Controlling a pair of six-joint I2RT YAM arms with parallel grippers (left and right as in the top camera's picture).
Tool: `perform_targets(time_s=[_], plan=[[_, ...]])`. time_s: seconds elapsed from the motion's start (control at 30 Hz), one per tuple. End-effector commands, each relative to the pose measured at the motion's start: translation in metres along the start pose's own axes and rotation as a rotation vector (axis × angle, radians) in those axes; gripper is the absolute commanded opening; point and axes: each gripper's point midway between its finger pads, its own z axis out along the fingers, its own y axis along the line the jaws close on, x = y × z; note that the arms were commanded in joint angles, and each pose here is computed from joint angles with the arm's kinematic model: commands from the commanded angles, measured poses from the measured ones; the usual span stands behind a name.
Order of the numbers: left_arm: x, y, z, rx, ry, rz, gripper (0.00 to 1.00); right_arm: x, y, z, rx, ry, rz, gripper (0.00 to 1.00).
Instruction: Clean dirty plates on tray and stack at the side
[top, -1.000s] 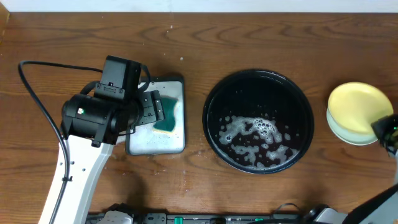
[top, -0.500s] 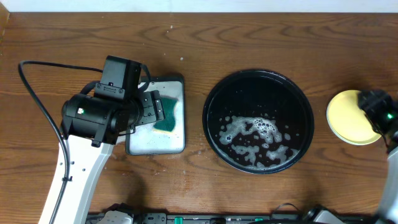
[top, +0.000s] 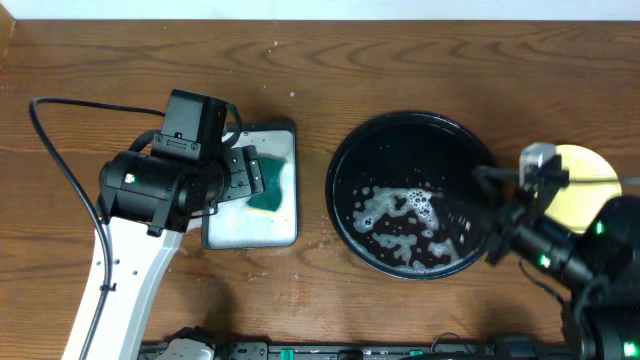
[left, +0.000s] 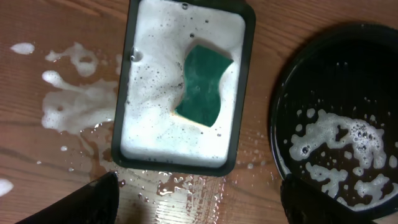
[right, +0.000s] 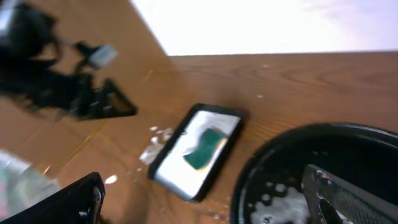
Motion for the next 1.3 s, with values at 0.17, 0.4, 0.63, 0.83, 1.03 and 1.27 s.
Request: perform_targets(time_s=[0.17,0.4,0.63,0.83,1.03,1.27], plan=[[0.000,0.001,-0.001,-0.002,-0.003,0.009,0.83,0.005,0.009,-0.011,0.028,-0.011,-0.172,0.99],[0.000,0.001,-0.001,-0.002,-0.003,0.009,0.83,0.013,-0.023,-0.018,0.229,-0.002,-0.379,0.99],[0.000,0.001,-0.001,-0.002,-0.003,0.009,0.83,0.026,-0.034,-0.043,0.340,-0.157,-0.454,0.99],[0.000,0.001,-0.001,-0.002,-0.003,0.009,0.83,0.068,-0.058,-0.039,0.378,-0.188,-0.460,0.99],[0.000,0.001,-0.001,-0.002,-0.003,0.009,0.83,0.100,-0.088,-0.018,0.377,-0.223,-0.481,0.99],[0.000,0.001,-0.001,-0.002,-0.003,0.009,0.83,0.116,-0.111,0.002,0.371,-0.245,-0.494,0.99]])
